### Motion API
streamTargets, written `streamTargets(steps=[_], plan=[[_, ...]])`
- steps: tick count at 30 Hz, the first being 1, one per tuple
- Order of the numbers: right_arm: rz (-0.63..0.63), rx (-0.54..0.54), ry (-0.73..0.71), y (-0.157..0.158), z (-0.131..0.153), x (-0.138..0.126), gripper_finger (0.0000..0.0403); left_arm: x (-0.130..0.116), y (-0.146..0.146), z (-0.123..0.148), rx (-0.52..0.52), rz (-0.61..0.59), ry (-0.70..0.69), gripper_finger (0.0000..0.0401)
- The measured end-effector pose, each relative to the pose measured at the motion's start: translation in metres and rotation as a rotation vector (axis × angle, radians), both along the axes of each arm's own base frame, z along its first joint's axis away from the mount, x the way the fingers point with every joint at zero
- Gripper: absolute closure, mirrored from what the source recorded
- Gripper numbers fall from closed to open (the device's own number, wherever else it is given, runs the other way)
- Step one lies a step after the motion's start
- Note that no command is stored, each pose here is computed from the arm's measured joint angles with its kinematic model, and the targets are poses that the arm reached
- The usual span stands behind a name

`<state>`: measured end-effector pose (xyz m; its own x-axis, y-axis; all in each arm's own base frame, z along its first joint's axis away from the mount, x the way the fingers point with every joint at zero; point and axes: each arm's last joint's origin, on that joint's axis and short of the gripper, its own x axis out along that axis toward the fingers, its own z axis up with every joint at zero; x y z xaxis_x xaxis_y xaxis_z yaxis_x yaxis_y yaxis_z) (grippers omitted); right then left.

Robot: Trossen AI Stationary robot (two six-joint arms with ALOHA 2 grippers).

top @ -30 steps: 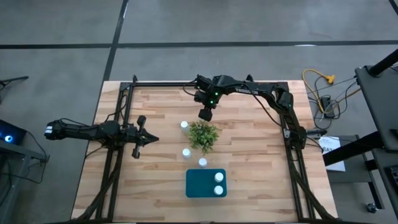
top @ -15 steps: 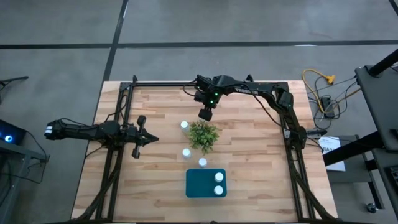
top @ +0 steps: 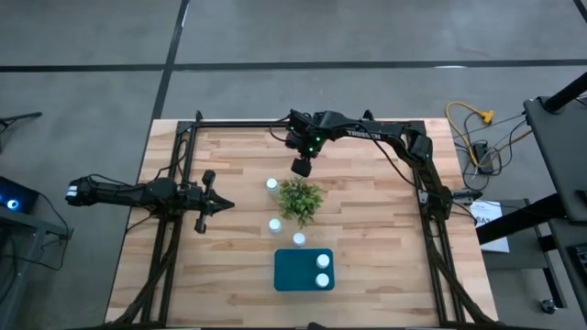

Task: Pick and place pill bottles into a basket
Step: Put the white medicine bottle into the blue bin

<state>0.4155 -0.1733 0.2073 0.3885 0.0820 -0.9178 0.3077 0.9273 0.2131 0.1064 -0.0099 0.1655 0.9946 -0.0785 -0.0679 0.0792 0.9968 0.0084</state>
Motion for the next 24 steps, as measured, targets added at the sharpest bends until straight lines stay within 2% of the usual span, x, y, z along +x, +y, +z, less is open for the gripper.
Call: streamTargets(steps=[13, 24], plan=[[0.033, -0.024, -0.029, 0.000, -0.001, 0.002, 0.0142, 0.000, 0.000, 0.000, 0.000, 0.000, 0.000, 0.0400], [0.113, 0.015, 0.032, 0.022, -0.025, 0.000, 0.0142, 0.000, 0.000, 0.000, 0.000, 0.000, 0.000, 0.0400]])
